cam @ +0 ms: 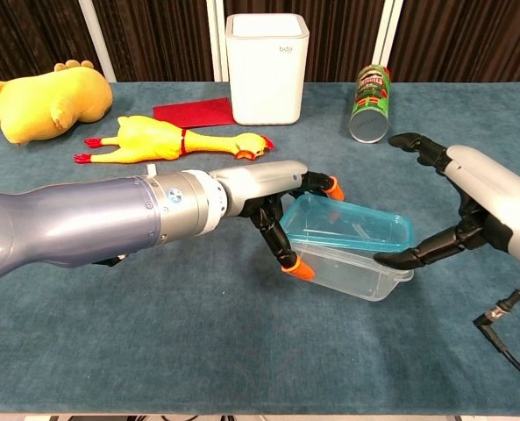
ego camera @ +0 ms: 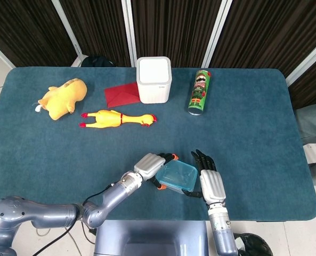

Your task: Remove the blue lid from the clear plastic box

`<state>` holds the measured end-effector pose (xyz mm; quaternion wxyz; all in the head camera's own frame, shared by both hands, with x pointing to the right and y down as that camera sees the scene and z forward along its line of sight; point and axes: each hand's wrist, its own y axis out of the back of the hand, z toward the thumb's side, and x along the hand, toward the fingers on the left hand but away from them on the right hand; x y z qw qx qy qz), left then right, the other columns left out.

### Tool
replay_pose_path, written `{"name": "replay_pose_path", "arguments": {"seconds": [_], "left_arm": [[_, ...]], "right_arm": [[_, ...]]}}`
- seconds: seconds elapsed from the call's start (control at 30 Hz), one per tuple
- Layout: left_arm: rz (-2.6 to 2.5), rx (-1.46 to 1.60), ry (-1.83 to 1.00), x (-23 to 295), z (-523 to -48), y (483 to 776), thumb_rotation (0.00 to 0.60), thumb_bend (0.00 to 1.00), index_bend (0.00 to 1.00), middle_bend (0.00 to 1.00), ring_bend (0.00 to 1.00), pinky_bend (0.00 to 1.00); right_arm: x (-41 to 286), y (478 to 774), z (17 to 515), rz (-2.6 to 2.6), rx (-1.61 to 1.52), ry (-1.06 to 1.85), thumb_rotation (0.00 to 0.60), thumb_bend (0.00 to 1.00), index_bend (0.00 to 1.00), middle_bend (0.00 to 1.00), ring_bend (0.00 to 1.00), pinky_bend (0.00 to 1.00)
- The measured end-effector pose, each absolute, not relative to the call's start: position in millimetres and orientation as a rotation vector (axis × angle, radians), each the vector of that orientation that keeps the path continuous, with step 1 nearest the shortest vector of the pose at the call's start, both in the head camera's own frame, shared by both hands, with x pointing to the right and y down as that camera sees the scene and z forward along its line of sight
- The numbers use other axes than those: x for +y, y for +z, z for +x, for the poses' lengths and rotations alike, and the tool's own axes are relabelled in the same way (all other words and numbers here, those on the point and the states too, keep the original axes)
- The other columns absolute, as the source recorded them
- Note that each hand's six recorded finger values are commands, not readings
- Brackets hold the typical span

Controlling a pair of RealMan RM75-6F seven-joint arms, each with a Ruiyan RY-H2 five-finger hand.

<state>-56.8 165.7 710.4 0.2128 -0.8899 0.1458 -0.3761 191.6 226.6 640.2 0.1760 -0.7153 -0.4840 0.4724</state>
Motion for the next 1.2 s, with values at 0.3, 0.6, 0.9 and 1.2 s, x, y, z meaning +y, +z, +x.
{"name": "replay_pose_path", "arguments": {"seconds": [0.3,0.6,0.9,1.2], "left_arm": [[-2.482,0.399,-1.038,163.4,-55.6,707.9,0.600,0.10,0.18,0.21,0.22,0.42],[-2.482,0.409,-1.035,159.8,-57.5,704.7,0.600,0.10,0.18,0.19,0.18,0.38],[-2.481,0.405,-1.032,160.5,-57.4,702.7,0.600,0.07,0.00,0.05,0.05,0.27],[-2.466,0.409,-1.032,157.2,-58.5,699.1,0.600,0.03,0.00,0.03,0.03,0.25]], "right_arm": [[222.5,640.3,191.0,-1.985,-1.357,1.301,0.600,0.21,0.07,0.00,0.00,0.00],[221.6,639.2,194.5,-1.970,-1.359,1.283,0.600,0.41,0.47,0.13,0.00,0.00],[221.9,638.2,197.1,-1.977,-1.359,1.287,0.600,0.50,0.50,0.13,0.00,0.00],[222.1,637.6,198.7,-1.978,-1.361,1.293,0.600,0.52,0.53,0.14,0.00,0.00]]}}
